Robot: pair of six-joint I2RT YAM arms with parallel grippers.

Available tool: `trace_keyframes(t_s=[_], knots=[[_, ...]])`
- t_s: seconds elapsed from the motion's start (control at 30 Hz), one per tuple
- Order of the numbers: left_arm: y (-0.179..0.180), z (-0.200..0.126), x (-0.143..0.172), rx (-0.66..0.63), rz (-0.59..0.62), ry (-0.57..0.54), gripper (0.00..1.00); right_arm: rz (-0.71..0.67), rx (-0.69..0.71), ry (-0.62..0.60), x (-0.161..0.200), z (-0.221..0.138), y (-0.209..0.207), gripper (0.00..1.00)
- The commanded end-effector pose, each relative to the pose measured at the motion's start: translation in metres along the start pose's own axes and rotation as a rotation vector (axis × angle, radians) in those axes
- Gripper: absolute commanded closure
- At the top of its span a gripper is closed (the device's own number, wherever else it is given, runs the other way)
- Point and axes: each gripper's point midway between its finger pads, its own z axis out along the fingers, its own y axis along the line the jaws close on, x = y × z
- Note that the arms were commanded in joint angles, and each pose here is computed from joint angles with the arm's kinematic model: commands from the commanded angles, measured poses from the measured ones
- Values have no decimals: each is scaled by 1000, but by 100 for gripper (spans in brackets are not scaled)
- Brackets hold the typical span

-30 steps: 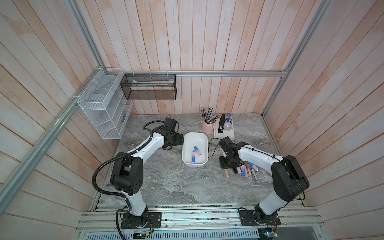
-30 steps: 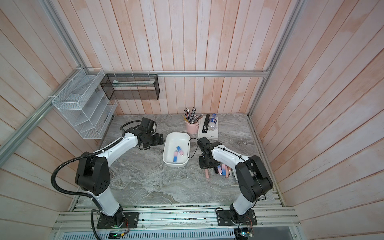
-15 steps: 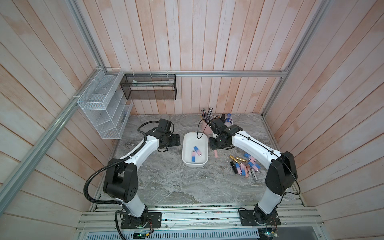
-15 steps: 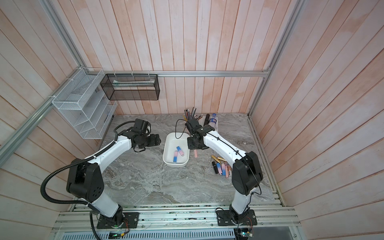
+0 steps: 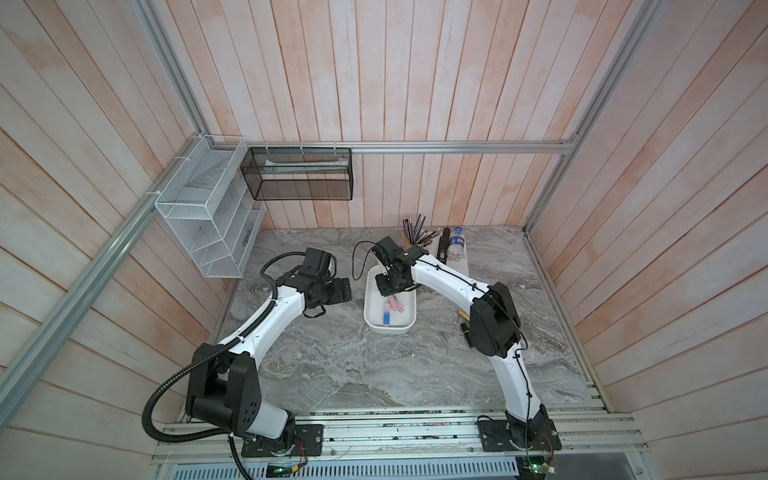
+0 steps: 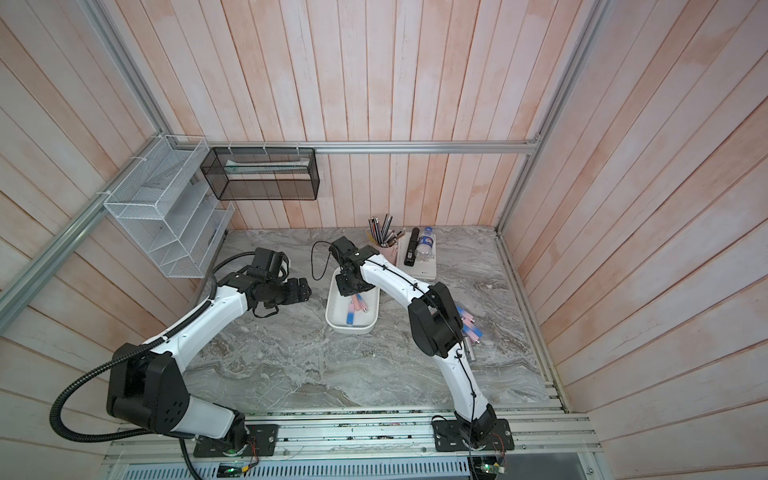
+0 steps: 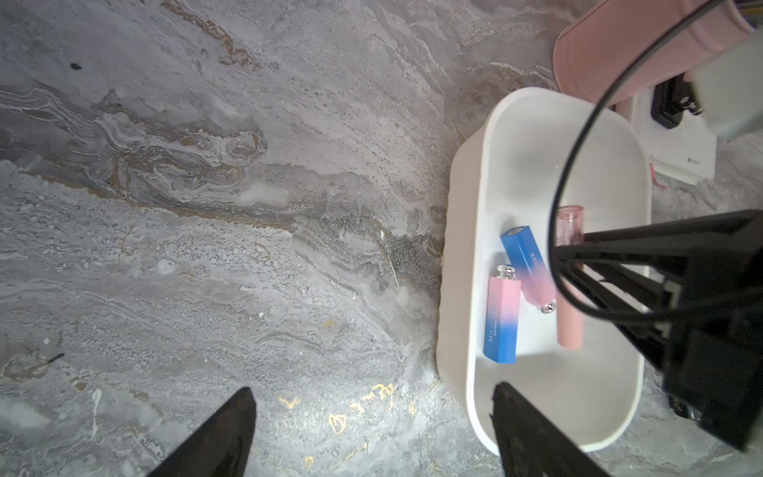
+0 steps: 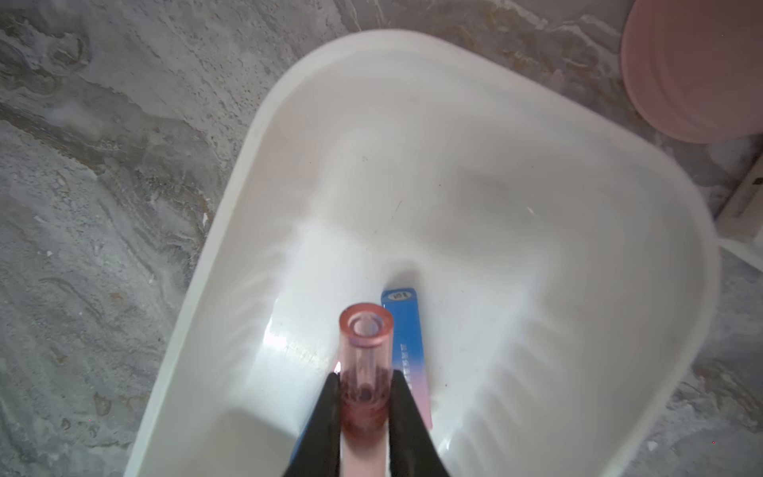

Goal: Put the lipstick into the storage box
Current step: Place the lipstick in the storage box.

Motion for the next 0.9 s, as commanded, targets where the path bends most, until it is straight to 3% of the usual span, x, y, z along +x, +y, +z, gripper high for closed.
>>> trace_keyframes(t_s=[0.0, 0.23, 0.5, 0.6, 0.87], knots=[[5, -7, 3, -8, 11, -3, 9, -21, -4, 33, 3, 9, 2, 86], [7, -9, 1, 0, 9, -10, 9, -29, 0, 24, -2, 6, 2, 64], [1, -9, -5, 32, 18, -24, 9, 18, 90, -33, 1, -45, -33, 62], [-2, -9, -1, 57, 16, -24, 9, 72, 121, -44, 20, -61, -58, 62], [-20, -8, 20, 182, -9, -8, 9, 253, 203, 20, 114, -73, -130, 64]])
